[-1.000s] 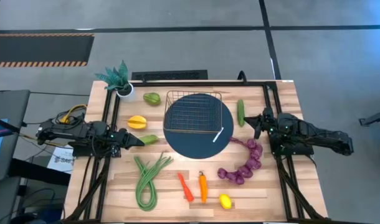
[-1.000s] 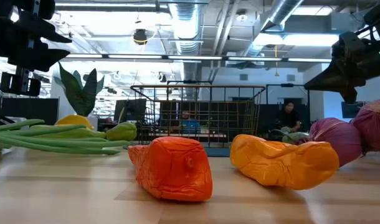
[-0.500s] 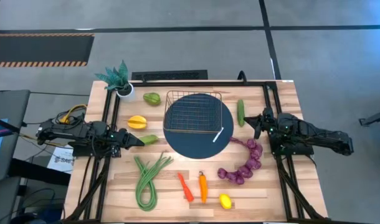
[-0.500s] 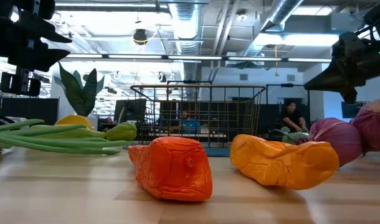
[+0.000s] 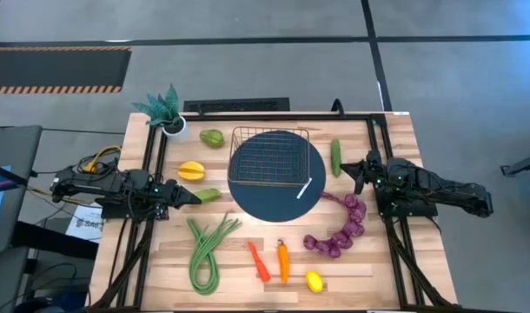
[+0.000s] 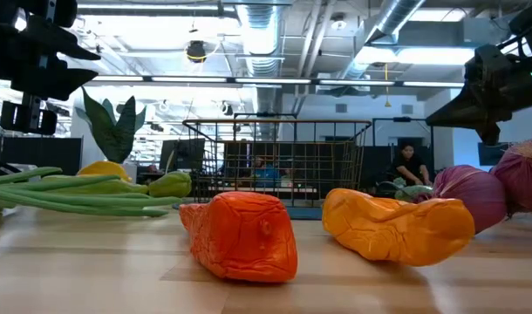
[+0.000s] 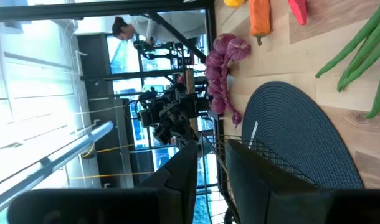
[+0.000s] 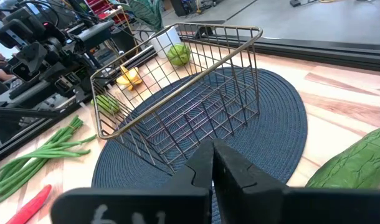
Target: Build produce basket
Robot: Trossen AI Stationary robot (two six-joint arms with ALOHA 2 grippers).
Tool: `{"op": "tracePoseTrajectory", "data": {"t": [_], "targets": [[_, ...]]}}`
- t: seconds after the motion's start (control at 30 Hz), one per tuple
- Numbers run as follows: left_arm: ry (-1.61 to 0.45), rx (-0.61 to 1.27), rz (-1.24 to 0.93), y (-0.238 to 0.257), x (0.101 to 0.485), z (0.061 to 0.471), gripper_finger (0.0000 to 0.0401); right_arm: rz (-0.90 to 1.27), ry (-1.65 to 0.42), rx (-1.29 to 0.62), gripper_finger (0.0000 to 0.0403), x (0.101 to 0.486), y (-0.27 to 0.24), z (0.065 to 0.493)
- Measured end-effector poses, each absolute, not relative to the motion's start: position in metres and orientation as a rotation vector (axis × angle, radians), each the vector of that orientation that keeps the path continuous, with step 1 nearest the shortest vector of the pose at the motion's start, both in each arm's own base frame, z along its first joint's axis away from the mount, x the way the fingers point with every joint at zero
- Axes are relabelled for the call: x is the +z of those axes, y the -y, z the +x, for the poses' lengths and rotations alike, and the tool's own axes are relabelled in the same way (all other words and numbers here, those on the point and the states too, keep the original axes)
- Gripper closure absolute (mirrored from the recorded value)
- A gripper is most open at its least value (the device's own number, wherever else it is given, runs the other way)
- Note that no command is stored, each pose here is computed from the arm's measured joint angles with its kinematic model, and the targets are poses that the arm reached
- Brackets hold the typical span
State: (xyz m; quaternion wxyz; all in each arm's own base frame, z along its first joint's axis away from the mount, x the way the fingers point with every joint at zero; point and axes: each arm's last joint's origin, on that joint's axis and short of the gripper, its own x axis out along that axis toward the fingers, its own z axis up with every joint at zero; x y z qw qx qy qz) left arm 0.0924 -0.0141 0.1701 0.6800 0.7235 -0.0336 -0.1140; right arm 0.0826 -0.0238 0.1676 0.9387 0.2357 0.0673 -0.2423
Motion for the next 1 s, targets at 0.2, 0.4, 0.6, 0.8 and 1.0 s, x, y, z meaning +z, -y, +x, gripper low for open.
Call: {"op": "tracePoseTrajectory", "data": {"t": [0.2,0.4,0.6,0.8,1.0], "targets": [[0.076,-0.256,1.624,0.014,0.17,0.092,0.0325,0.481,-0.137,-0.495,0.0373,0.168,0.024,0.083],[0.047,-0.211,1.623,0.013,0.171,0.093,0.0325,0.481,-0.138,-0.495,0.0374,0.168,0.024,0.083],[0.044,-0.089,1.477,0.011,0.178,0.094,0.0325,0.481,-0.138,-0.495,0.0374,0.168,0.024,0.083],[0.084,-0.087,1.433,0.012,0.181,0.094,0.0325,0.481,-0.138,-0.495,0.0374,0.168,0.024,0.083],[0.194,0.002,1.369,0.011,0.194,0.093,0.0325,0.489,-0.129,-0.493,0.0374,0.168,0.024,0.083]]}}
